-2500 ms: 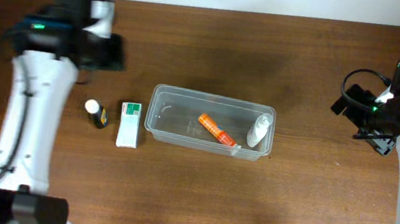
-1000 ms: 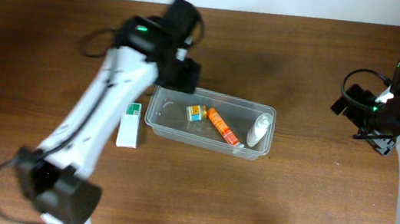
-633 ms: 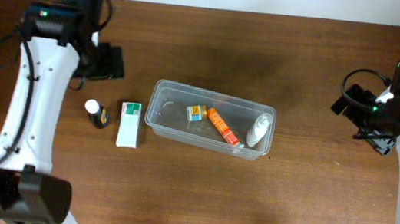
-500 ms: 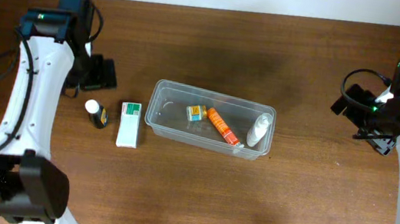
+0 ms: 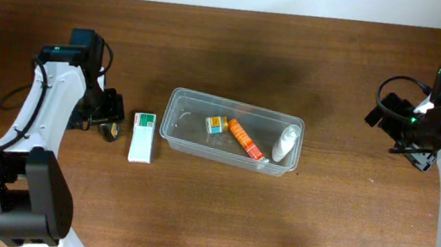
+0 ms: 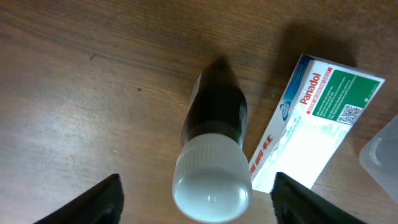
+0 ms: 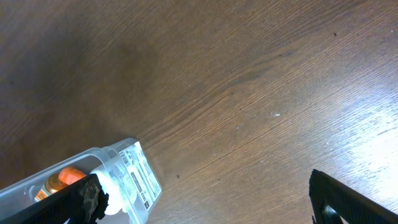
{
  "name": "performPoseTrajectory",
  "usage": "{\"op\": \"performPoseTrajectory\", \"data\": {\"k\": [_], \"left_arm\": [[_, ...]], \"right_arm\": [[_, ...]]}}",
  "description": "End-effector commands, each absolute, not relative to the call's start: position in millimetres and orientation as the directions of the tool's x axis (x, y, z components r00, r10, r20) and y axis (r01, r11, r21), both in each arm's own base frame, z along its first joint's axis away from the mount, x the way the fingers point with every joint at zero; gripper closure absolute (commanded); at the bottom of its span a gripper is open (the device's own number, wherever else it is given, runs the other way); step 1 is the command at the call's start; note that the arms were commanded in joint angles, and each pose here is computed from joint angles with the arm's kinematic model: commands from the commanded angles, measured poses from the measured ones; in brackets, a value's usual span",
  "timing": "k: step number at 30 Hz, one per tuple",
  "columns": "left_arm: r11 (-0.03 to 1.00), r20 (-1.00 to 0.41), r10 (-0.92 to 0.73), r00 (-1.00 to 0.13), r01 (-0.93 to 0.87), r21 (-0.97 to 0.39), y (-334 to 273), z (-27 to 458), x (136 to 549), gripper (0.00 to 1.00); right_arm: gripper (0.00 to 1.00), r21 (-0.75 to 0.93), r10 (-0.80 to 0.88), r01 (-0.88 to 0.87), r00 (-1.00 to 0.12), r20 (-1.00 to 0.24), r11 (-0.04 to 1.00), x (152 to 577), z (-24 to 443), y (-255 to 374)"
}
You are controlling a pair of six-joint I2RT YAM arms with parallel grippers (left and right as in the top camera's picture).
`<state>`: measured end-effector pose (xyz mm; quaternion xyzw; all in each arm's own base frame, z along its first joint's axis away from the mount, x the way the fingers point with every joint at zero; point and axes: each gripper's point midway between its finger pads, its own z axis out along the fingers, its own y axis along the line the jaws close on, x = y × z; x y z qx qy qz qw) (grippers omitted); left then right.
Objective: Pack container
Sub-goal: 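Grasp the dark white-capped bottle with the left gripper, then lower the dark bottle into the container and release it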
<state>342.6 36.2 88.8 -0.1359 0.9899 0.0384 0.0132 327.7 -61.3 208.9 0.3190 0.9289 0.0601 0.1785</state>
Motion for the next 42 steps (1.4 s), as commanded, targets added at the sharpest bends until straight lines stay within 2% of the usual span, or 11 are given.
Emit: {"op": "performPoseTrajectory", "data": {"k": [1, 3, 7, 14, 17, 21, 26, 33, 37, 42], "left_arm": [[0.965, -0.028, -0.25, -0.968, -0.251, 0.071, 36.2, 82.8, 341.2, 0.32], [0.966, -0.032, -0.246, -0.969, -0.247, 0.07, 36.4, 82.7, 342.3, 0.4], [0.97, -0.051, -0.232, -0.971, -0.235, 0.067, 36.6, 82.9, 347.3, 0.64], [0.97, -0.056, -0.232, -0.971, -0.236, 0.066, 36.7, 84.4, 348.5, 0.68], [0.97, -0.058, -0.232, -0.971, -0.235, 0.057, 35.1, 92.8, 350.1, 0.77], [0.971, -0.097, -0.229, -0.969, -0.234, 0.051, 35.3, 125.1, 359.1, 0.79], [0.98, -0.202, -0.189, -0.961, -0.198, 0.029, 20.2, 191.6, 372.6, 0.79], [0.993, -0.385, -0.009, -0.923, 0.037, -0.111, -72.2, 275.8, 376.2, 0.77], [0.972, -0.457, 0.119, -0.881, 0.197, -0.125, -132.4, 289.7, 371.8, 0.77], [0.936, -0.443, 0.246, -0.862, 0.33, -0.123, -189.2, 275.7, 360.9, 0.77]], "right_arm": [[0.02, 0.245, 0.62, 0.57, -0.717, -0.318, 0.784, 327.6, 219.9, -61.5], [0.01, 0.245, 0.621, 0.57, -0.717, -0.318, 0.784, 327.6, 219.9, -61.7], [0.02, 0.245, 0.621, 0.57, -0.717, -0.317, 0.784, 327.5, 219.9, -61.7], [0.02, 0.245, 0.621, 0.57, -0.717, -0.317, 0.784, 327.5, 219.9, -61.7], [0.02, 0.245, 0.621, 0.57, -0.717, -0.317, 0.784, 327.5, 219.9, -61.7], [0.01, 0.245, 0.621, 0.57, -0.717, -0.318, 0.784, 327.6, 219.9, -61.7], [0.02, 0.245, 0.621, 0.57, -0.717, -0.317, 0.784, 327.5, 219.9, -61.7], [0.01, 0.245, 0.621, 0.57, -0.717, -0.318, 0.784, 327.6, 219.9, -61.7], [0.02, 0.245, 0.621, 0.57, -0.717, -0.318, 0.784, 327.6, 219.9, -61.7], [0.02, 0.245, 0.621, 0.57, -0.717, -0.318, 0.784, 327.6, 219.9, -61.7]]}}
